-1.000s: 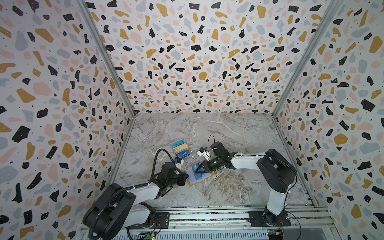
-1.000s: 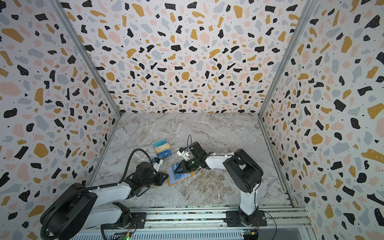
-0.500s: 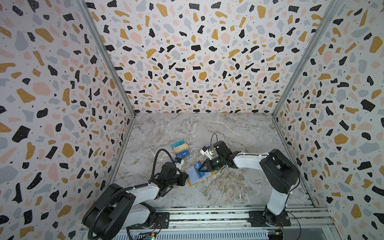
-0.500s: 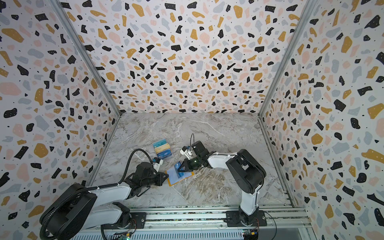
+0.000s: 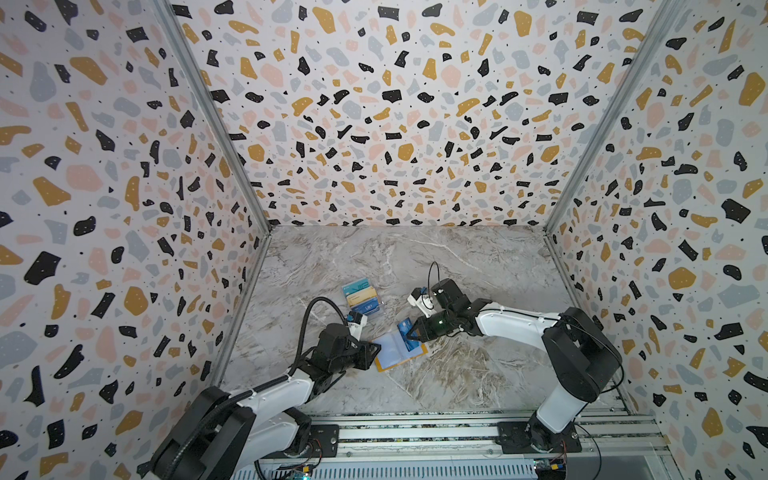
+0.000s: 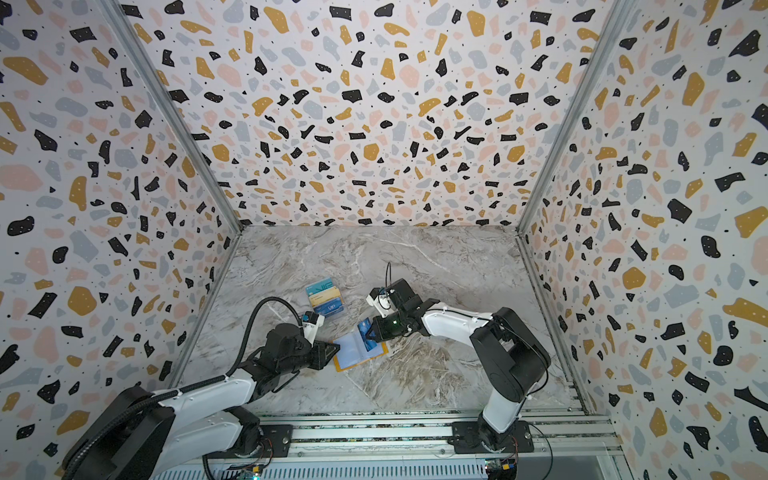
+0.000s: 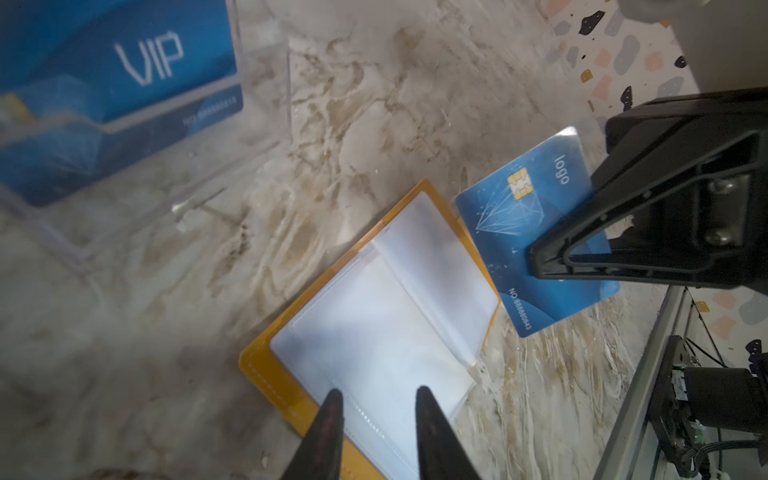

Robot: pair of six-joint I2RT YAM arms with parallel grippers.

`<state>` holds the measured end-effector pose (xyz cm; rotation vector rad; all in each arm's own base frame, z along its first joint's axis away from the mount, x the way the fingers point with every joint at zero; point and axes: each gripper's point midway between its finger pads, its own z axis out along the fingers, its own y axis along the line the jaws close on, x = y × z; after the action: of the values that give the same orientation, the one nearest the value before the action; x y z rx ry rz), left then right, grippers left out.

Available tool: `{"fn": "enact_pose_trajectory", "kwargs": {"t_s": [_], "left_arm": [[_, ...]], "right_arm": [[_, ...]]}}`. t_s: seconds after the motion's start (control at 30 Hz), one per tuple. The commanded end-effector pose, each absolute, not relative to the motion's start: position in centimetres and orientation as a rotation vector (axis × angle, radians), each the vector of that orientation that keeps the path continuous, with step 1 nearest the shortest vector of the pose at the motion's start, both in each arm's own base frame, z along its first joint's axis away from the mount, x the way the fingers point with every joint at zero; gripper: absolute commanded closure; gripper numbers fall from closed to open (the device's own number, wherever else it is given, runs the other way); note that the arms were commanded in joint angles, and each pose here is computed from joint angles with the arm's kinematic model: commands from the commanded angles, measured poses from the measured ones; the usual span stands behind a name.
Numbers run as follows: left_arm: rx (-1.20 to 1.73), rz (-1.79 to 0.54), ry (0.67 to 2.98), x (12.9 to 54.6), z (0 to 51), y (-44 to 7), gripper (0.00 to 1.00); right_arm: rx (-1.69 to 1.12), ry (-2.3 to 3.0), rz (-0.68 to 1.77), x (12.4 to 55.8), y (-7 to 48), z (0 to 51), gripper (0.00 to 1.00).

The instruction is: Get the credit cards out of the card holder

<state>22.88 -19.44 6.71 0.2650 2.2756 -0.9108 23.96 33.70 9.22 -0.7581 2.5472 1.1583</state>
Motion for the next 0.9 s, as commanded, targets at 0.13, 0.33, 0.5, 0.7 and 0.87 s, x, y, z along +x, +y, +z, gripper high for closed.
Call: {"fn": "enact_pose_trajectory", "kwargs": {"t_s": [0.13,0.33,0.5,0.7,0.87], "left_arm": [[0.364,-1.044,2.058,23.6,15.0,-21.6,0.47],[0.478,-1.22,1.955,22.1,19.2,-23.5,0.47],[0.506,-1.219,1.962,22.0,19.7,-23.7,0.5],[0.576,-1.24,1.973,21.3,20.0,-24.0,0.57],[0.629,-1.404,1.882,19.8,22.0,-25.1,0.77]], "right_arm": [[-1.067,2.199,1.31,22.4,35.0,16.1,0.98],[-1.214,2.003,1.471,20.4,35.7,19.2,0.98],[-1.263,1.928,1.539,19.6,36.1,20.1,0.98],[-1.319,1.87,1.591,18.8,36.4,20.7,0.99],[-1.37,1.839,1.616,18.3,36.4,20.3,0.99]]}}
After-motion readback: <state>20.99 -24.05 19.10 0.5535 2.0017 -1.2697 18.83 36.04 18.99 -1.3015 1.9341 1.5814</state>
